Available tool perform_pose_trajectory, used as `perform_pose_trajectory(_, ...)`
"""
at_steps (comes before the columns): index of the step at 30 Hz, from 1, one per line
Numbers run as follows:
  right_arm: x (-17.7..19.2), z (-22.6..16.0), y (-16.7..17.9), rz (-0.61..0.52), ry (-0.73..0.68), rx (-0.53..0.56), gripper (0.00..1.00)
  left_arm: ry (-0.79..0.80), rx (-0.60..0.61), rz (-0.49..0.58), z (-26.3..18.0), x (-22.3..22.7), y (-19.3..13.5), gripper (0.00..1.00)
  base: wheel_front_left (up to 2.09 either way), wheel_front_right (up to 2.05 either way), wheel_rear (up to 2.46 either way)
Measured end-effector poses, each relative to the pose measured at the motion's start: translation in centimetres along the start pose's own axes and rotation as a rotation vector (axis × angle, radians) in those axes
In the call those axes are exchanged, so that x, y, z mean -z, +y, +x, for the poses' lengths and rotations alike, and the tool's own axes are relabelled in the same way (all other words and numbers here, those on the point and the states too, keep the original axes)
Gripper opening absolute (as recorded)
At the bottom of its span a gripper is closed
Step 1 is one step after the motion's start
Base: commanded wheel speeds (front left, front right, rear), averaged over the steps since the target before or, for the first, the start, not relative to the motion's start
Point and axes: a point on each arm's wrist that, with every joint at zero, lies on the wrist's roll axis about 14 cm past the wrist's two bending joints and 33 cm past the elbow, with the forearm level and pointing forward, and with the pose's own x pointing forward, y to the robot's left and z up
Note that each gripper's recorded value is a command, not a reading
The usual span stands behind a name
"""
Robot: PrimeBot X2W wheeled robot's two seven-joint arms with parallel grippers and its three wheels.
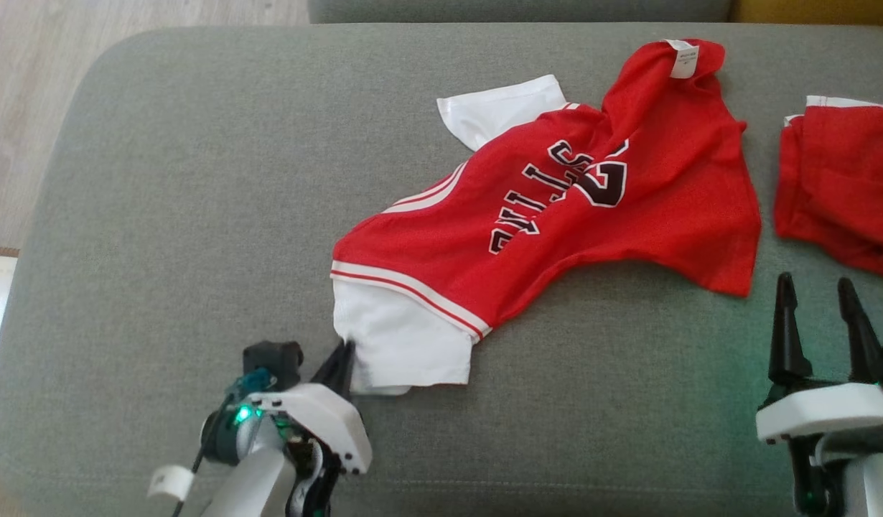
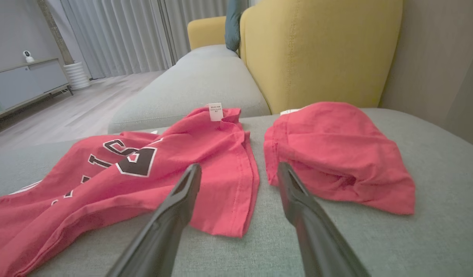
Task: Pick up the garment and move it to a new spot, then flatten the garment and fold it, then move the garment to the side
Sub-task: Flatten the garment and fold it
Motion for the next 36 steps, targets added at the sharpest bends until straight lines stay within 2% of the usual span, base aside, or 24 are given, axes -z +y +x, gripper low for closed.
perform_pose_trajectory(7,2.4,0.9,0.1,0.055,0.097,0.008,1.0,-0.289,-0.042,-0.046,-0.4,-6.8,1.0,0.0,0.0,0.0,0.0)
perform_pose_trajectory(15,6.4,2.2,-0.6,0.131,0.261,0.054,1.0,-0.498,-0.054,-0.043,-1.8,-13.2,1.5,0.0,0.0,0.0,0.0)
perform_pose_trajectory(21,7.8,3.7,0.9,0.19,0.314,0.036,1.0,-0.499,-0.073,-0.043,-2.5,-12.6,2.2,0.0,0.0,0.0,0.0)
perform_pose_trajectory(30,9.2,4.5,2.6,0.185,0.363,-0.003,1.0,-0.48,-0.087,-0.052,-2.5,-11.8,2.6,0.0,0.0,0.0,0.0)
perform_pose_trajectory(31,9.2,4.6,3.0,0.182,0.364,-0.014,0.71,-0.479,-0.087,-0.051,-2.5,-11.8,2.6,0.0,0.0,0.0,0.0)
perform_pose_trajectory(32,9.1,4.8,3.2,0.18,0.364,-0.019,0.19,-0.48,-0.086,-0.051,-2.5,-11.8,2.5,0.0,0.0,0.0,0.0)
perform_pose_trajectory(33,9.0,4.8,3.3,0.179,0.362,-0.023,0.0,-0.481,-0.084,-0.051,-2.5,-11.9,2.4,0.0,0.0,0.0,0.0)
perform_pose_trajectory(36,8.7,4.7,3.8,0.181,0.355,-0.039,0.0,-0.486,-0.08,-0.049,-2.6,-12.0,2.3,0.0,0.0,0.0,0.0)
